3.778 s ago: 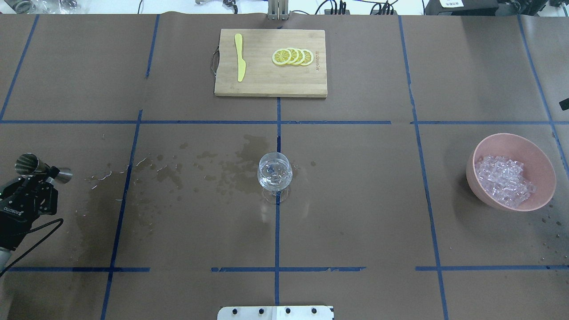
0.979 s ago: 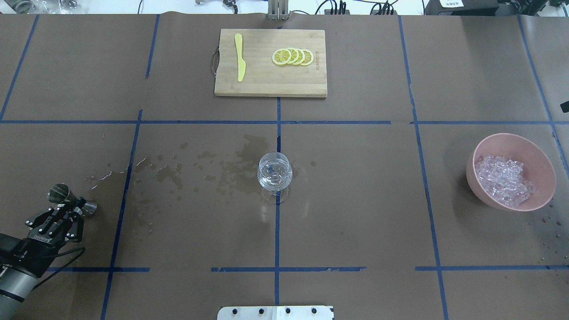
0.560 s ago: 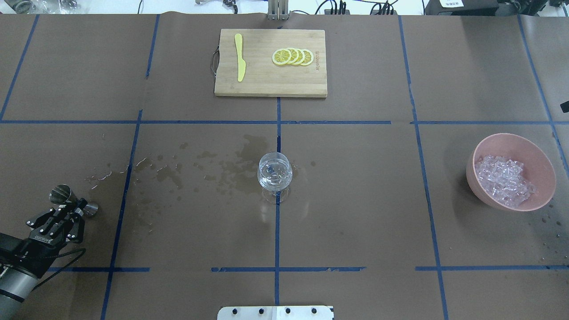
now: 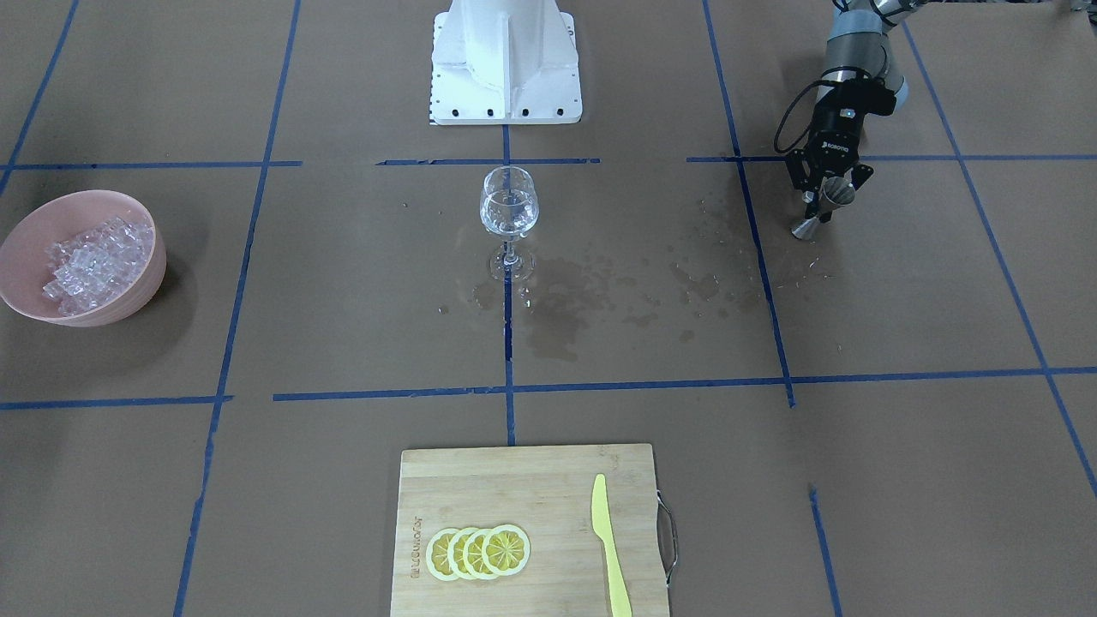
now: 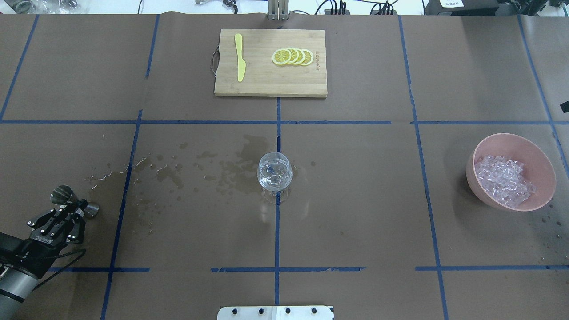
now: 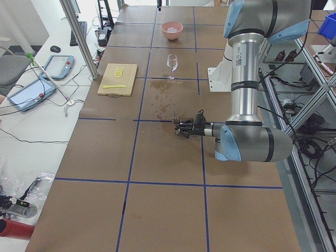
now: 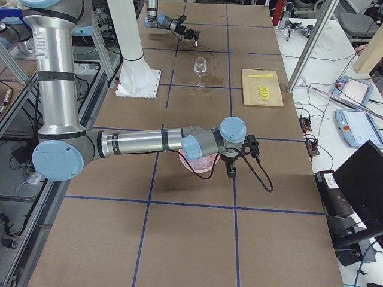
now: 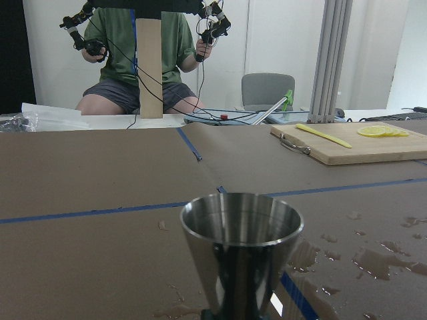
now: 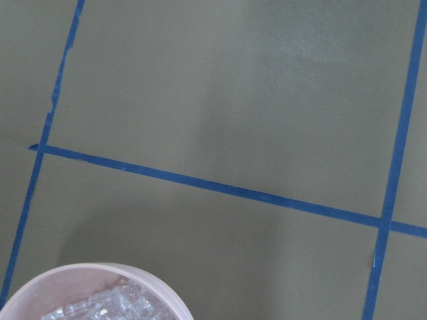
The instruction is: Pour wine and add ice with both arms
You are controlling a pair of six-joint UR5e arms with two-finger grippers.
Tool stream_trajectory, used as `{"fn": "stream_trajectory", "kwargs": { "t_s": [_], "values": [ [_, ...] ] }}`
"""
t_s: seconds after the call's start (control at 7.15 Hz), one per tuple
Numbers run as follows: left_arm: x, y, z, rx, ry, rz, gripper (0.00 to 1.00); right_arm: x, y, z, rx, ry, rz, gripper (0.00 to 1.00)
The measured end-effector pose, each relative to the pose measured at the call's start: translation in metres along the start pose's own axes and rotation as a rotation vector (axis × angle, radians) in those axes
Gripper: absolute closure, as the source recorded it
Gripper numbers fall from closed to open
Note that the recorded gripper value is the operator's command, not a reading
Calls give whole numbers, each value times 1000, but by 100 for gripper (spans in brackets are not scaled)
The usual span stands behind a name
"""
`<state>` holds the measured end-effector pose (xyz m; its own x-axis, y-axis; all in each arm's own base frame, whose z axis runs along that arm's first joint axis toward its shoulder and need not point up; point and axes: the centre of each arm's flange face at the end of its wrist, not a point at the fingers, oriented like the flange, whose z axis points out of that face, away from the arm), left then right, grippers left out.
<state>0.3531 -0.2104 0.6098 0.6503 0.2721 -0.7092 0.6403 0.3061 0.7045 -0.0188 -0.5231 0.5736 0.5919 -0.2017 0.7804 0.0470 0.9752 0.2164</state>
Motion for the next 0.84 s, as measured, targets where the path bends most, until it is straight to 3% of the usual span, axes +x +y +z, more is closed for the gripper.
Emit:
{"fn": "stream_trajectory", "kwargs": {
  "t_s": [0.56,0.84],
  "values": [
    [0,2,0,-11,3,13,11,0,0,0,0,0,1,0],
    [0,4,0,-30,18,18,8,0,0,0,0,0,3,0]
  ]
}}
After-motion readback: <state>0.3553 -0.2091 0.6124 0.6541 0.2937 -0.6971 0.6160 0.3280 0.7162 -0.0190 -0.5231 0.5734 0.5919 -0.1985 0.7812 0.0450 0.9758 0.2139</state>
